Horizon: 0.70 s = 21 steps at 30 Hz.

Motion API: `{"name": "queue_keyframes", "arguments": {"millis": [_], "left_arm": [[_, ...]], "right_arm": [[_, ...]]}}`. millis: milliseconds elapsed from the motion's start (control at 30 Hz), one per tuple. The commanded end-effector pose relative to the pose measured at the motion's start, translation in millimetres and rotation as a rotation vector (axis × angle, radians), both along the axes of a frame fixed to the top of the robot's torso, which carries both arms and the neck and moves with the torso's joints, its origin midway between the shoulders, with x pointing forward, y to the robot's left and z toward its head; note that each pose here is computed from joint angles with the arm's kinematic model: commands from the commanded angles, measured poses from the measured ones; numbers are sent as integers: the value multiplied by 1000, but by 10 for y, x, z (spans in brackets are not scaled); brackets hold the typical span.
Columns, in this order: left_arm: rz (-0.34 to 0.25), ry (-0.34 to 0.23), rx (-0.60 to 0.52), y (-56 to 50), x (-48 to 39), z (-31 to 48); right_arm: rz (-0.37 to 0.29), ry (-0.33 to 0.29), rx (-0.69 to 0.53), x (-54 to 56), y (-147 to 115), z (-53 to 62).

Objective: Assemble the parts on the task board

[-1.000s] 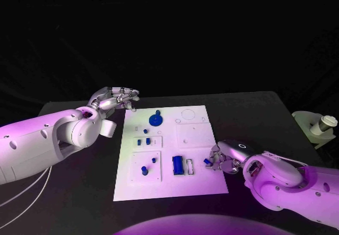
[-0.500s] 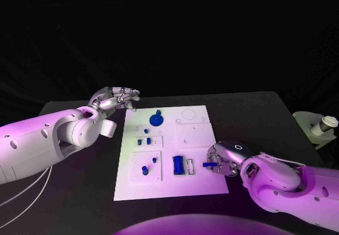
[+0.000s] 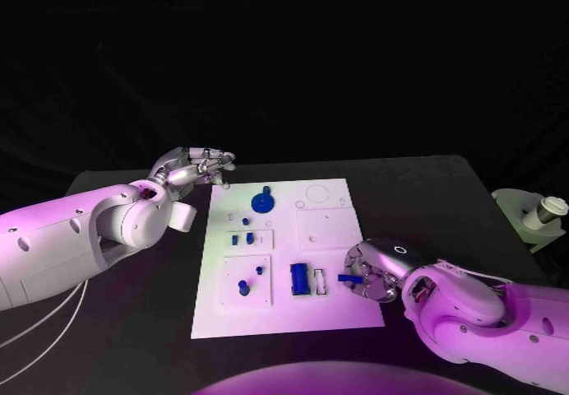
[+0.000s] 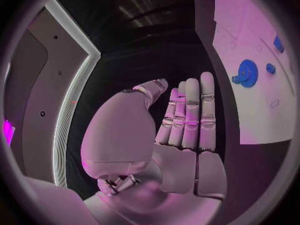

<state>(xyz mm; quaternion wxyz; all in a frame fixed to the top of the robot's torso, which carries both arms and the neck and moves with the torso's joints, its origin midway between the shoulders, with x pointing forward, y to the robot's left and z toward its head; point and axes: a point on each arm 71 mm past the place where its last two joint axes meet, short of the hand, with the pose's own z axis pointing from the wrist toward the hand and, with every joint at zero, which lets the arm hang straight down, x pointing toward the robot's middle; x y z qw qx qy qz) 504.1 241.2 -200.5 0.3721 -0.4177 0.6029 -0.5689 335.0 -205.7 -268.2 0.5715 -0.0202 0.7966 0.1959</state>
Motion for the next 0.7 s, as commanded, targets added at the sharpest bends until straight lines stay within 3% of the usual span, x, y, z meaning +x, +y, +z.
{"name": "queue_keyframes", "arguments": {"millis": [33,367,700], "left_arm": [[-14,-1,-12,-27,-6,10],[-18,-1,-13,-37,-12,12],[-20,0,-14,-40,-16,13]], "right_arm": [[-55,3,101,11,43,52],[-99,67,199,39,154,34],[-100,191,179,57,239,-109]]}}
